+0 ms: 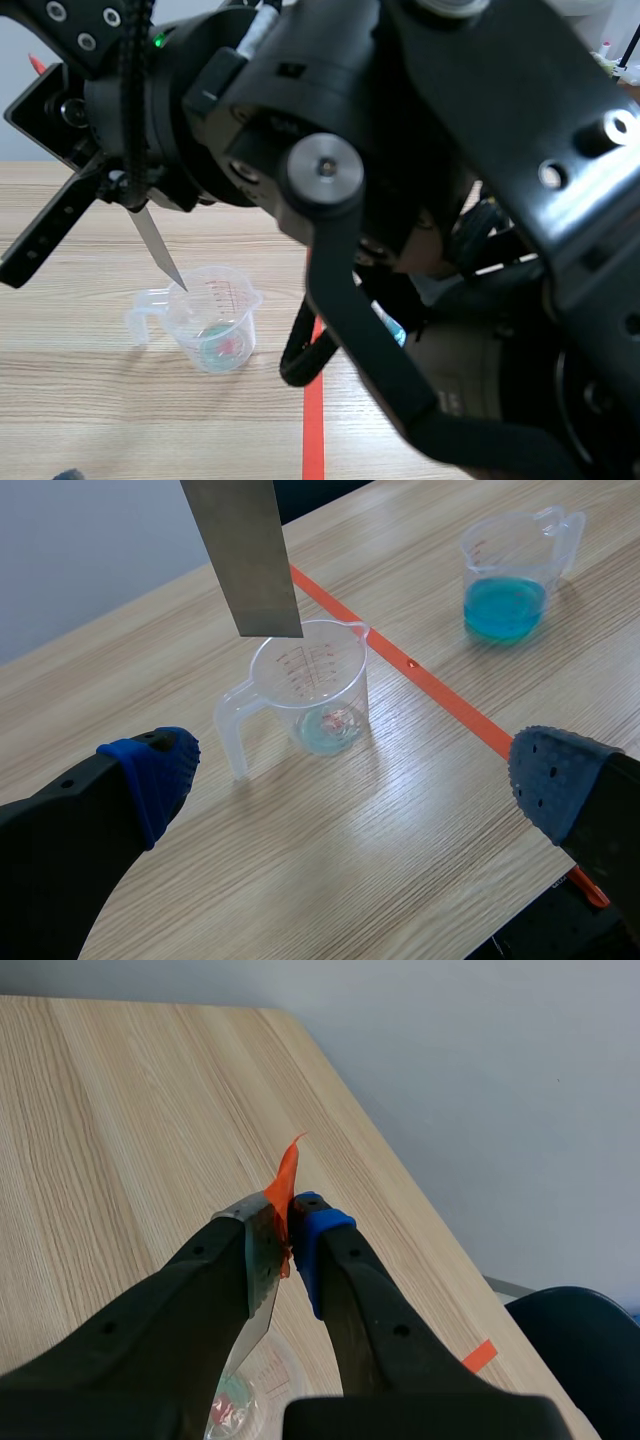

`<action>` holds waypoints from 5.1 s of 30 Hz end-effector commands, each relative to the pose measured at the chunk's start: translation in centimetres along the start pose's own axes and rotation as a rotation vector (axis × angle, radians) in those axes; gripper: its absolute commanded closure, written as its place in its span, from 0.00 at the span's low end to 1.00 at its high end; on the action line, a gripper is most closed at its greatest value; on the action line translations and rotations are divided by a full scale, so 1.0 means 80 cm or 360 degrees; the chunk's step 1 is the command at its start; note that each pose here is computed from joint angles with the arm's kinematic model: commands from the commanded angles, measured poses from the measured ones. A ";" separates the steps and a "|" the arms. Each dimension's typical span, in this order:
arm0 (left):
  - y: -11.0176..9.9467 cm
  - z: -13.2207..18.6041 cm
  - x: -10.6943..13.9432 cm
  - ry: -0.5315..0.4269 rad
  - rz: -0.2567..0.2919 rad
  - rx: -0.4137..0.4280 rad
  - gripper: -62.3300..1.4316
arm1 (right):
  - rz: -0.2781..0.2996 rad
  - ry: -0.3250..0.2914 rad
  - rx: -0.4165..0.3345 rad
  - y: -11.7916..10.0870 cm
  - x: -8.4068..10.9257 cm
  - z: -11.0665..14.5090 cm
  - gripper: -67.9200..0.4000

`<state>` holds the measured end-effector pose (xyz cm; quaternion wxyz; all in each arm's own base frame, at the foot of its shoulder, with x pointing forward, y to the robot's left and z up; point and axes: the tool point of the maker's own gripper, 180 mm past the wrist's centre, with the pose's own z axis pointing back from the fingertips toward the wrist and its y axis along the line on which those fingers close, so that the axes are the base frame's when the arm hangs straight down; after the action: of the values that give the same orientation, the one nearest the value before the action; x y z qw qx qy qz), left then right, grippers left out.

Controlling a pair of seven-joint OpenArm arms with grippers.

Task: Do the redox reaction experiment

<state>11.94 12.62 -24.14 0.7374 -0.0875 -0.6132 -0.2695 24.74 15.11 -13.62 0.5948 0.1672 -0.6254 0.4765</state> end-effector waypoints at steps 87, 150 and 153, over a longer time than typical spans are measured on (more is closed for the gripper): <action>0.001 -0.004 0.013 -0.0051 0.0005 0.0007 0.00 | 0.0133 0.0246 0.0019 -0.157 -0.060 0.179 0.99; 0.001 -0.004 0.013 -0.0052 0.0005 0.0008 0.00 | -0.0100 0.0381 0.0073 -0.162 -0.099 0.186 0.99; 0.001 -0.004 0.013 -0.0052 0.0005 0.0008 0.00 | -0.0100 0.0381 0.0073 -0.162 -0.099 0.186 0.99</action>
<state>11.93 12.66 -24.25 0.7394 -0.0866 -0.6108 -0.2696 28.15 -6.24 -14.05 0.6894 0.1402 -0.5219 0.4824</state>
